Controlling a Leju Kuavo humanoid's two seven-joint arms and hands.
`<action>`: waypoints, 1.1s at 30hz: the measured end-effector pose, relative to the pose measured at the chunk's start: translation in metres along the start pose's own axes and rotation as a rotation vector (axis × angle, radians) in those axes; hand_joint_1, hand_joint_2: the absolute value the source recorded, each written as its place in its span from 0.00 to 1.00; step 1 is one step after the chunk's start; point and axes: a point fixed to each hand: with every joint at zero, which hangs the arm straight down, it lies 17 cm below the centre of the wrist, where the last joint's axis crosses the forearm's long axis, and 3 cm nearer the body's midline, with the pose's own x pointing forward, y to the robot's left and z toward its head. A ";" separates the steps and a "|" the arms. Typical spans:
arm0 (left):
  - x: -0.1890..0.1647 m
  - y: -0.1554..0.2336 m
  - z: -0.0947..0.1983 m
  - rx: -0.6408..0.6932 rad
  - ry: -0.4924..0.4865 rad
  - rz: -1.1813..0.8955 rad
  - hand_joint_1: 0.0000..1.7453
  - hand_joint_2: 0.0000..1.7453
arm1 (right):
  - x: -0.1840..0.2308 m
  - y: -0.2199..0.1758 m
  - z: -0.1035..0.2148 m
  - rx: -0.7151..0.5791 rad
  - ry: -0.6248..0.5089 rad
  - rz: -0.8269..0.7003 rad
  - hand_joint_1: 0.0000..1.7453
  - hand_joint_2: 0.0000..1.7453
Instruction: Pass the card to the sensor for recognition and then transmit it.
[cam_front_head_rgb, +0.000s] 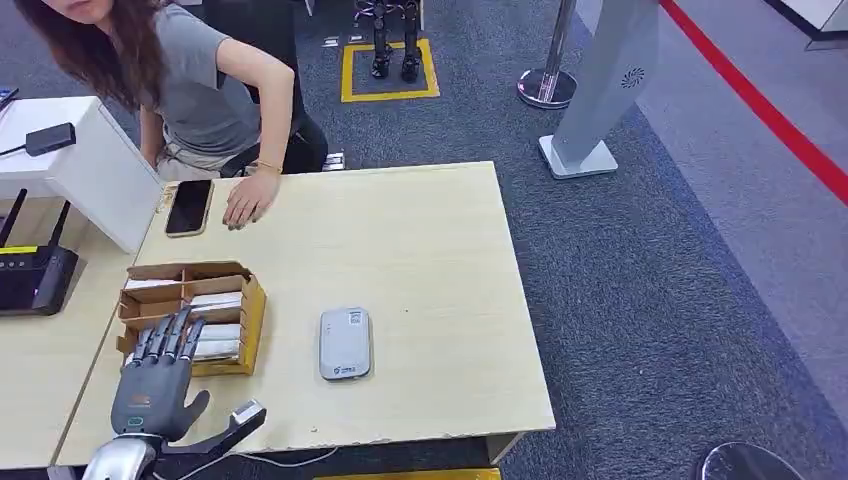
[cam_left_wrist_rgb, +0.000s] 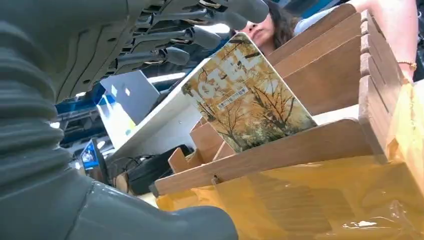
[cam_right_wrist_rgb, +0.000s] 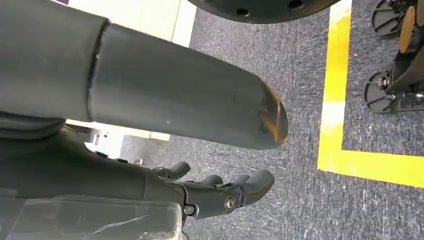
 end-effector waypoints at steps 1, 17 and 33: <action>-0.001 0.000 0.000 0.002 0.002 -0.003 0.00 1.00 | 0.000 0.000 0.000 0.000 0.000 0.000 0.00 0.00; -0.013 0.016 -0.009 0.089 0.027 -0.052 0.00 1.00 | 0.000 0.000 0.000 -0.001 -0.002 0.006 0.00 0.00; -0.007 0.022 -0.010 0.118 0.025 -0.031 0.00 1.00 | 0.001 -0.001 0.000 -0.005 -0.009 0.025 0.00 0.00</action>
